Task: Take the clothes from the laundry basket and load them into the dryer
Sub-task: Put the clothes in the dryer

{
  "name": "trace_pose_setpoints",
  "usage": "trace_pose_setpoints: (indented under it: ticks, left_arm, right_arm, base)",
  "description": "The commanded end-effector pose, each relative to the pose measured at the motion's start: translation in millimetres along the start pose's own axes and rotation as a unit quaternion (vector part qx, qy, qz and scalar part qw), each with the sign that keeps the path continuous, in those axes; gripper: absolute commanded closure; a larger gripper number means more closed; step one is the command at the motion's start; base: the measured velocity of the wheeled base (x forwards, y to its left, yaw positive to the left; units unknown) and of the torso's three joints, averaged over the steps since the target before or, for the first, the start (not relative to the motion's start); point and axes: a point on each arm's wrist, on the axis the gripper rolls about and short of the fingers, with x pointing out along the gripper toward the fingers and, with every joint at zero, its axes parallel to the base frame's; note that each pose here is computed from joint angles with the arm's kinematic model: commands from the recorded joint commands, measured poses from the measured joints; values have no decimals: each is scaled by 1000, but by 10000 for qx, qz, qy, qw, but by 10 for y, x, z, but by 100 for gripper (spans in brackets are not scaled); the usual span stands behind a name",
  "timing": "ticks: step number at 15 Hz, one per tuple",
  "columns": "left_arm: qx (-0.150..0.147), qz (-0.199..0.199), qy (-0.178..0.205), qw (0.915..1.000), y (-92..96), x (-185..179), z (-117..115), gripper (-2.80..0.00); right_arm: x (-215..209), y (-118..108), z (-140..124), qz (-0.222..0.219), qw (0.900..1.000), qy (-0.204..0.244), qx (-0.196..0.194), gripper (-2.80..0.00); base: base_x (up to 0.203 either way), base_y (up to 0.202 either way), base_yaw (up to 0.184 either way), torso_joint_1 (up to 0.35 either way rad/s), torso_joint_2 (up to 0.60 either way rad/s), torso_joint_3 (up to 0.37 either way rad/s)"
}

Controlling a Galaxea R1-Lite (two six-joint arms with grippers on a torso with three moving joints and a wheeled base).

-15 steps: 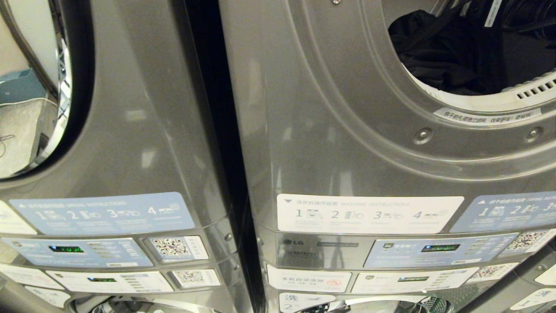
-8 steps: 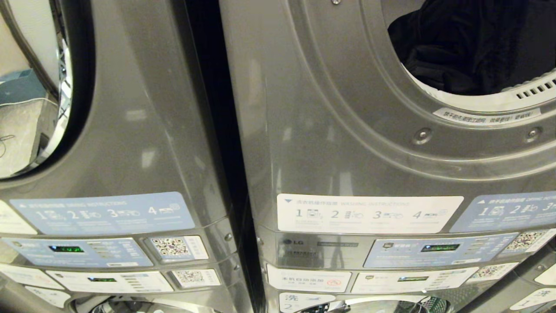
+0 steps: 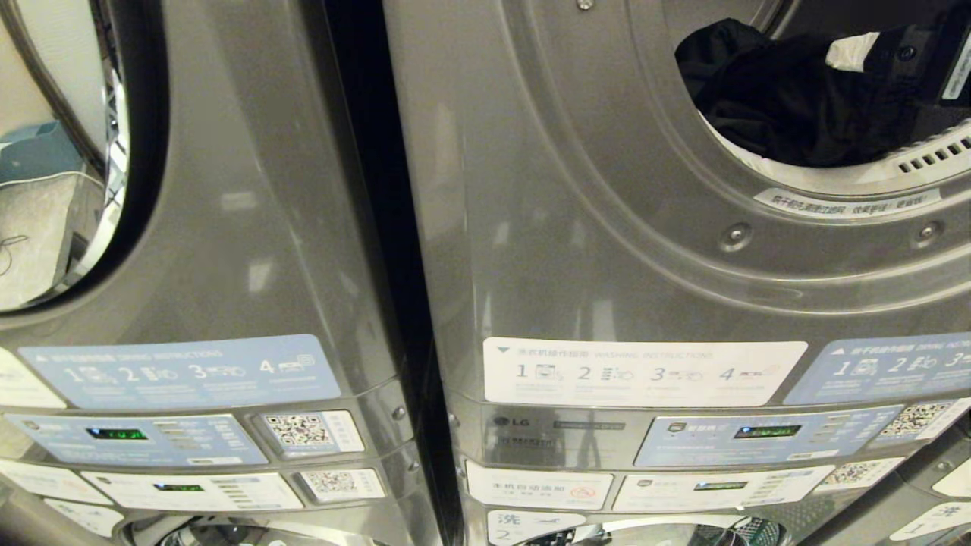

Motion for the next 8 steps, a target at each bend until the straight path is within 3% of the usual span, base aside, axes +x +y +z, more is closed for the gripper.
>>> trace_pose_setpoints:
  ticks: [1, 6, 8]
  left_arm:
    - [2, 0, 7, 10000, 0, 1, -5, 0]
    - [2, 0, 7, 10000, 0, 1, -5, 0]
    - [2, 0, 7, 10000, 0, 1, -5, 0]
  right_arm:
    - [53, 23, -104, 13, 9998, 187, -70, -280]
    - [296, 81, -251, 9, 9987, 482, -165, -280]
    - [292, 104, -280, 524, 9968, 595, -47, -280]
  base:
    - [0, 0, 0, 0, 0, 0]
    - [0, 0, 0, 0, 0, 0]
    - [0, 0, 0, 0, 0, 0]
